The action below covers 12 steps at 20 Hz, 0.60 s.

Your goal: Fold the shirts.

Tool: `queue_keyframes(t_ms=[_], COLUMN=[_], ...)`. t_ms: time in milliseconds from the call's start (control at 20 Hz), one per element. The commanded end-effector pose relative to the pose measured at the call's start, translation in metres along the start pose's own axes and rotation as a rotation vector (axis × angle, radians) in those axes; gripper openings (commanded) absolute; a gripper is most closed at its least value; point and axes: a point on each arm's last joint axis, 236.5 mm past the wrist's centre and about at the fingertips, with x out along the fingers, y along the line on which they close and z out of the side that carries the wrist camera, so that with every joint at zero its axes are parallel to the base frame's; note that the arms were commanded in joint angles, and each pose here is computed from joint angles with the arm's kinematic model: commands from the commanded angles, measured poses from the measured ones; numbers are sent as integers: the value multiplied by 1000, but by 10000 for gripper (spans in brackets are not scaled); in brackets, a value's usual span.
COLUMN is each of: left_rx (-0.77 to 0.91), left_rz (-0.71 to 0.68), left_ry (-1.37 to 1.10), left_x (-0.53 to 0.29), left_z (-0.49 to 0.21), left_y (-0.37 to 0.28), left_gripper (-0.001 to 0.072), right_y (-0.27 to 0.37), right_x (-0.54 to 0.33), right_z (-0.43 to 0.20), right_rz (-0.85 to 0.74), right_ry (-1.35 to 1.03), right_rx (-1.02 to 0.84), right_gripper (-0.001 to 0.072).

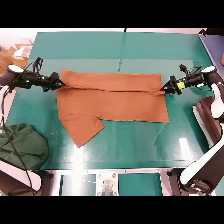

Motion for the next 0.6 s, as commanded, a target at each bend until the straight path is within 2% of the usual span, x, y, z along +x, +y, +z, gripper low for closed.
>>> queue_keyframes(t_ms=[0, 100, 150, 200, 250, 300, 450, 550], left_rx=[8, 42, 55, 67, 51, 23, 45, 85], left_rz=[-40, -84, -106, -122, -130, -111, 131, 223], left_ry=[71, 174, 229, 286, 327, 352, 389, 361], left_x=[-6, -24, -32, -40, -46, -48, -65, -83], left_z=[-14, -30, -39, -50, -58, -64, -87, -111], left_y=[-13, -29, -37, -43, -47, -47, -25, -23], left_gripper=[643, 628, 432, 121, 22, 21, 20, 21], right_y=[4, -1, -8, -16, -19, -15, 6, 12], right_x=[-18, -46, -62, -75, -86, -93, -104, -107], right_z=[-9, -17, -22, -26, -30, -36, -62, -84], right_rz=[-14, -85, -149, -217, -269, -293, -296, -300], right_ry=[33, 40, 34, 21, 12, 6, -14, -75], right_rx=[23, 65, 95, 128, 137, 134, 122, 115], right_gripper=[268, 274, 273, 244, 74, 15, 15, 13])
